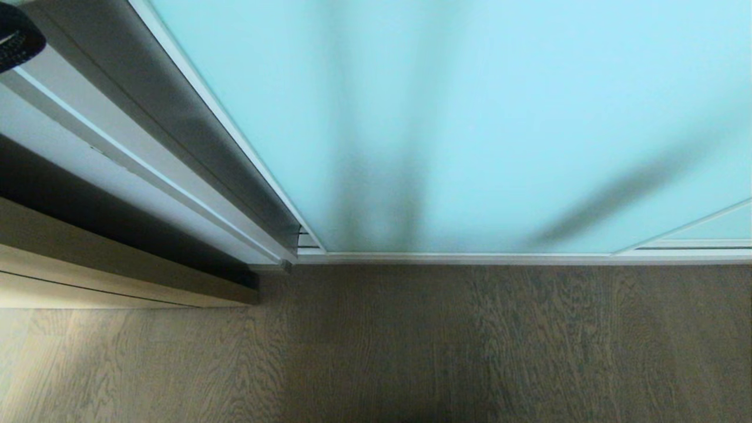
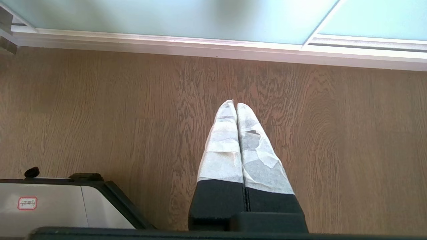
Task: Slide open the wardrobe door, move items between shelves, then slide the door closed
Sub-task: Close the door
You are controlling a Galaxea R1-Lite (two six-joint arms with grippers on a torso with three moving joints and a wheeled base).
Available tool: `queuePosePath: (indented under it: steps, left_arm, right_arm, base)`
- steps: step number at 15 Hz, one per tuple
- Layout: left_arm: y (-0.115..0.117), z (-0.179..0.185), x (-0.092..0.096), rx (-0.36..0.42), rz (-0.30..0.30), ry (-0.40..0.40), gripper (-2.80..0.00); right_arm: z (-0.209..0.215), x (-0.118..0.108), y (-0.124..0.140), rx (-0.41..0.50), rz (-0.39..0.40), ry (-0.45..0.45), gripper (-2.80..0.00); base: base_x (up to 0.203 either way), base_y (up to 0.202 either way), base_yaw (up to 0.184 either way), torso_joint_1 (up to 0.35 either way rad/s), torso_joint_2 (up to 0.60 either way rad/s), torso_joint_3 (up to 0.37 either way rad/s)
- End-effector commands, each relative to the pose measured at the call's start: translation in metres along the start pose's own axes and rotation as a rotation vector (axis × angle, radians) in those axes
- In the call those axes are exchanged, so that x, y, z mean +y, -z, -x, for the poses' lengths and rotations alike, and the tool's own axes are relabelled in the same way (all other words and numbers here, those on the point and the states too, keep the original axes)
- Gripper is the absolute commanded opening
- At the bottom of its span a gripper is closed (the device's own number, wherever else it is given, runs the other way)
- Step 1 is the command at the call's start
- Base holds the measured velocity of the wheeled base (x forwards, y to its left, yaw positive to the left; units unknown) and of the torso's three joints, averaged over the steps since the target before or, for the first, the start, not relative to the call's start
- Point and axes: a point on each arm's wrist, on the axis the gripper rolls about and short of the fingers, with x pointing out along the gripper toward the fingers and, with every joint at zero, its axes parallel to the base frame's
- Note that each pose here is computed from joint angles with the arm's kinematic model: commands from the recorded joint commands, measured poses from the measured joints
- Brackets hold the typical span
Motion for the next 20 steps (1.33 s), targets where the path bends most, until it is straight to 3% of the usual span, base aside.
queuePosePath:
  steps: [1, 4, 9, 11, 14, 16, 20]
  left_arm:
    - [0.000, 0.000, 0.001, -0.005, 0.001, -0.007, -2.80]
    - [-0.011, 0.009, 0.002, -0.037, 0.016, 0.076, -2.80]
    - [-0.004, 0.008, -0.003, 0.001, 0.041, 0.246, -2.80]
    - [0.009, -0.003, -0.008, 0.051, 0.035, 0.255, -2.80]
    - [0.024, -0.017, -0.014, 0.111, 0.106, 0.270, -2.80]
    - [0.031, -0.023, -0.016, 0.130, 0.100, 0.270, -2.80]
    - [0.039, -0.040, -0.012, 0.107, 0.082, 0.212, -2.80]
  right_arm:
    - [0.000, 0.000, 0.000, 0.001, 0.000, -0.001, -2.80]
    - [0.000, 0.000, 0.000, 0.001, 0.003, 0.001, -2.80]
    - [0.000, 0.000, 0.000, 0.001, 0.000, 0.000, -2.80]
    - [0.000, 0.000, 0.000, 0.001, 0.000, 0.001, -2.80]
    - [0.000, 0.000, 0.000, 0.001, 0.000, 0.000, -2.80]
    - [0.000, 0.000, 0.000, 0.001, 0.000, 0.000, -2.80]
    - [0.000, 0.000, 0.000, 0.001, 0.000, 0.000, -2.80]
  base:
    - [0.000, 0.000, 0.000, 0.000, 0.00, 0.000]
    - [0.000, 0.000, 0.000, 0.000, 0.00, 0.000]
    - [0.000, 0.000, 0.000, 0.000, 0.00, 0.000]
    - [0.000, 0.000, 0.000, 0.000, 0.00, 0.000]
    - [0.000, 0.000, 0.000, 0.000, 0.00, 0.000]
    - [0.000, 0.000, 0.000, 0.000, 0.00, 0.000]
    - [0.000, 0.000, 0.000, 0.000, 0.00, 0.000]
